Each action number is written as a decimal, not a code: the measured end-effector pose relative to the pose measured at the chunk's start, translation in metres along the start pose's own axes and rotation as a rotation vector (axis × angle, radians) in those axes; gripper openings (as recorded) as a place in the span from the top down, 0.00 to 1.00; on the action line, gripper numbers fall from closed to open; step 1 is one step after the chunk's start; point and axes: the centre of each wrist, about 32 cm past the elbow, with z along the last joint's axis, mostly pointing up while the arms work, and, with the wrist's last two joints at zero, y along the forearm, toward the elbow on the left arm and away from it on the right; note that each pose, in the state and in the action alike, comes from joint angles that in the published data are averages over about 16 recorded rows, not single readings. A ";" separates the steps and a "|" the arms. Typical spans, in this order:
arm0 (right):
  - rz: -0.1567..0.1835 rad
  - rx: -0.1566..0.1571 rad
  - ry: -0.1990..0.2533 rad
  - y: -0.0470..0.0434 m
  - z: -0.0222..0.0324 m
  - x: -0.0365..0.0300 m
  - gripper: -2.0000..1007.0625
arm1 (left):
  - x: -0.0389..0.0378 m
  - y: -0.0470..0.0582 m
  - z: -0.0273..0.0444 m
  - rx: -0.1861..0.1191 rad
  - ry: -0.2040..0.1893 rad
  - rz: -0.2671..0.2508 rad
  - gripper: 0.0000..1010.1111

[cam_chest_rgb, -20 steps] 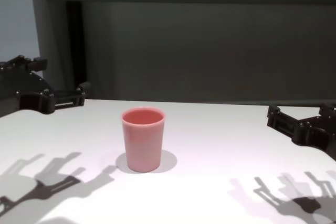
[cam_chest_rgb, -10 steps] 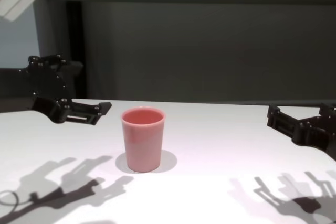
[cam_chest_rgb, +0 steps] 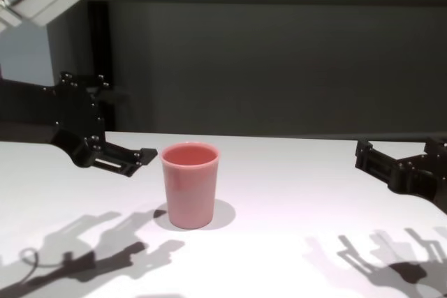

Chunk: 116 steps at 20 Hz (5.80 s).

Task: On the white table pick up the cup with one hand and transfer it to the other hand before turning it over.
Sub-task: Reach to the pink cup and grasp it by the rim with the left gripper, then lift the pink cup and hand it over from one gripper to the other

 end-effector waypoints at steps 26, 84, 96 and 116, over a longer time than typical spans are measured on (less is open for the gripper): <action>0.000 0.000 0.000 0.0000 0.0000 0.0000 0.00 | 0.0291 -0.032 0.0432 0.169 -0.290 -0.238 0.01; 0.000 0.000 0.000 0.0000 0.0000 0.0000 0.00 | 0.0490 -0.108 0.0771 0.311 -0.517 -0.553 0.12; 0.000 0.000 0.000 0.0000 0.0000 0.0000 0.00 | 0.0486 -0.106 0.0750 0.300 -0.510 -0.562 0.47; 0.000 0.000 0.000 0.0000 0.0000 0.0000 0.00 | 0.0509 -0.095 0.0656 0.235 -0.433 -0.540 0.95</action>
